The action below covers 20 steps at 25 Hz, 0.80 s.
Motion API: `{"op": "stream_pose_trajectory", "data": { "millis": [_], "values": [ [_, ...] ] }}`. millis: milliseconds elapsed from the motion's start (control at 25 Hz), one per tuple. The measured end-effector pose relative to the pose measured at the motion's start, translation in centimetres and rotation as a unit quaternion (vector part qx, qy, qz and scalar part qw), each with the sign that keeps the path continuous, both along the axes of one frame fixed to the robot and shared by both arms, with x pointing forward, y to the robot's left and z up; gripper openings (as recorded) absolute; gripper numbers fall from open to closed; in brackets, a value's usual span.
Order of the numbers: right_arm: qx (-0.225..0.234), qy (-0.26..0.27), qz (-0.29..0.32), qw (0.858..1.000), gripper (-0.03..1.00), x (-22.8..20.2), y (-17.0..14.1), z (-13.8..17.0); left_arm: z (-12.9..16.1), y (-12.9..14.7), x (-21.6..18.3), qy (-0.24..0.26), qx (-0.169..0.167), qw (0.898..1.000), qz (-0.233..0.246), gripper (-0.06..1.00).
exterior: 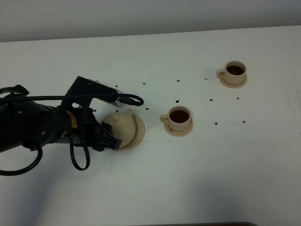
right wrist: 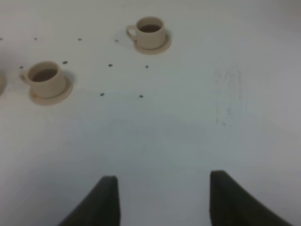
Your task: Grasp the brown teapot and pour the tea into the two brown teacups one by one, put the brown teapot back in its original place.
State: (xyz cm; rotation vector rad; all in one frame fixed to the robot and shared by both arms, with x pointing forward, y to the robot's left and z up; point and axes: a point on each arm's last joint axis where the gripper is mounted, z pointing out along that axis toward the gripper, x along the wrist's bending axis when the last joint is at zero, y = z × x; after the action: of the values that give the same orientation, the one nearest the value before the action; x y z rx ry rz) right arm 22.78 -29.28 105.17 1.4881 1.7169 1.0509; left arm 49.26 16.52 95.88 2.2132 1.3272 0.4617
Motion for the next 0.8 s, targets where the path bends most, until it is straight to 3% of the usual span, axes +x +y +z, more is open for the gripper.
{"op": "stream_pose_trajectory", "data": {
  "millis": [520,800],
  "values": [
    [0.0,0.0,0.0,1.0,0.42,0.0,0.0,0.0,2.2,3.6,2.1,-0.037,-0.001,0.998,0.055,0.57],
    [0.0,0.0,0.0,1.0,0.42,0.0,0.0,0.0,5.3,8.4,2.4,-0.093,-0.012,0.987,0.131,0.57]
  ]
}}
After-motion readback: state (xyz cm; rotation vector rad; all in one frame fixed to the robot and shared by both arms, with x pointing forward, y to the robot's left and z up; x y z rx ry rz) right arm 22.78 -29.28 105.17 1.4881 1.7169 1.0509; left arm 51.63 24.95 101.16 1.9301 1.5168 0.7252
